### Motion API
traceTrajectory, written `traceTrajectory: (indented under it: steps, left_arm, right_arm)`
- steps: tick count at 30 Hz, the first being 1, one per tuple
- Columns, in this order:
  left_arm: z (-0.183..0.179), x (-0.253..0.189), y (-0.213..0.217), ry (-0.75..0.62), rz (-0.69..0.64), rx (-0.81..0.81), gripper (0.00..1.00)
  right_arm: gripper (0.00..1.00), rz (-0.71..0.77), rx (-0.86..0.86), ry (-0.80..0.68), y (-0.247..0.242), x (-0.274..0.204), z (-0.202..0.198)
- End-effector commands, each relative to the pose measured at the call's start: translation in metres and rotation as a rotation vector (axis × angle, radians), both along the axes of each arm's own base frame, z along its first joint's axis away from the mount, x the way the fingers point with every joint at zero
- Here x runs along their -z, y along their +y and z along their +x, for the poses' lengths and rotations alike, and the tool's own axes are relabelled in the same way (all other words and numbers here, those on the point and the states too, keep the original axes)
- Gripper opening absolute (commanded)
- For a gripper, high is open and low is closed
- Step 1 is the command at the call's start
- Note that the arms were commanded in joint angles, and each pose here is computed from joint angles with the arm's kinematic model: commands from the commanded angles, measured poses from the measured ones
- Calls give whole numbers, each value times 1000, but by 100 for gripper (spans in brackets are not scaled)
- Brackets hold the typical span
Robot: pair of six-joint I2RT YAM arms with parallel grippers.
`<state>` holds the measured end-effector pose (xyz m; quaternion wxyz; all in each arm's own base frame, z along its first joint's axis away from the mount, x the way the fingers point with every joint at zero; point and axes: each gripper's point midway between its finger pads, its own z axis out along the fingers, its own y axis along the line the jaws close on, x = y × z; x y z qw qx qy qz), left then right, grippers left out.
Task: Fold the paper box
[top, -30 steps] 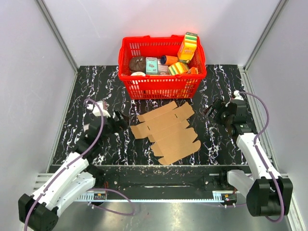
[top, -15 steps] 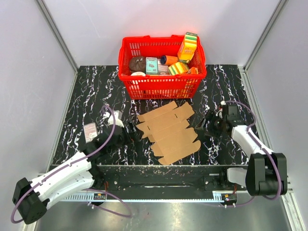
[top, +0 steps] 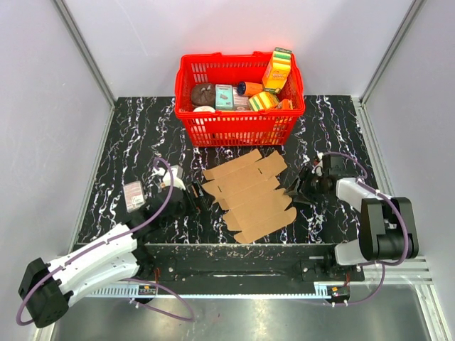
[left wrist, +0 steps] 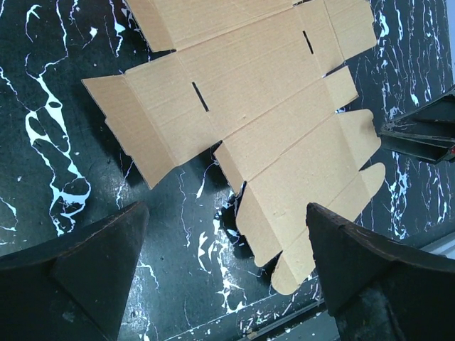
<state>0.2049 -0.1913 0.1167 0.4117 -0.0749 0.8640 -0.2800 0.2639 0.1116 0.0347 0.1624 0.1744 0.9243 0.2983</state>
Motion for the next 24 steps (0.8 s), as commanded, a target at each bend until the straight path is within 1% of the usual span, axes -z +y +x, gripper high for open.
traceTrajectory:
  steps: [1, 7, 14, 15, 17, 18, 21, 22, 24]
  left_arm:
    - [1, -4, -5, -17, -36, 2, 99]
    - [1, -3, -6, -18, -40, 5, 99]
    - [1, -3, -7, -19, -44, 12, 99]
    - [1, -3, -7, -18, -45, 13, 99]
    - [0, -2, -7, -18, -45, 13, 99]
    - [0, -2, -7, -18, -45, 15, 99]
    - [-2, -1, -6, -19, -47, 16, 99]
    - [-1, -1, -6, -20, -48, 15, 99]
    - [-2, -1, -6, -19, -48, 16, 99]
  right_arm:
    - [58, 54, -53, -45, 13, -4, 5]
    - [57, 63, -78, -39, 19, 1, 2]
    - [47, 65, -113, -27, 29, 10, 3]
    - [44, 66, -114, -23, 30, 11, 3]
    - [41, 64, -118, -29, 31, 10, 4]
    - [37, 64, -119, -31, 32, 9, 4]
    - [31, 66, -124, -39, 33, 8, 3]
    - [27, 66, -124, -44, 33, 7, 4]
    - [24, 66, -120, -54, 33, 4, 2]
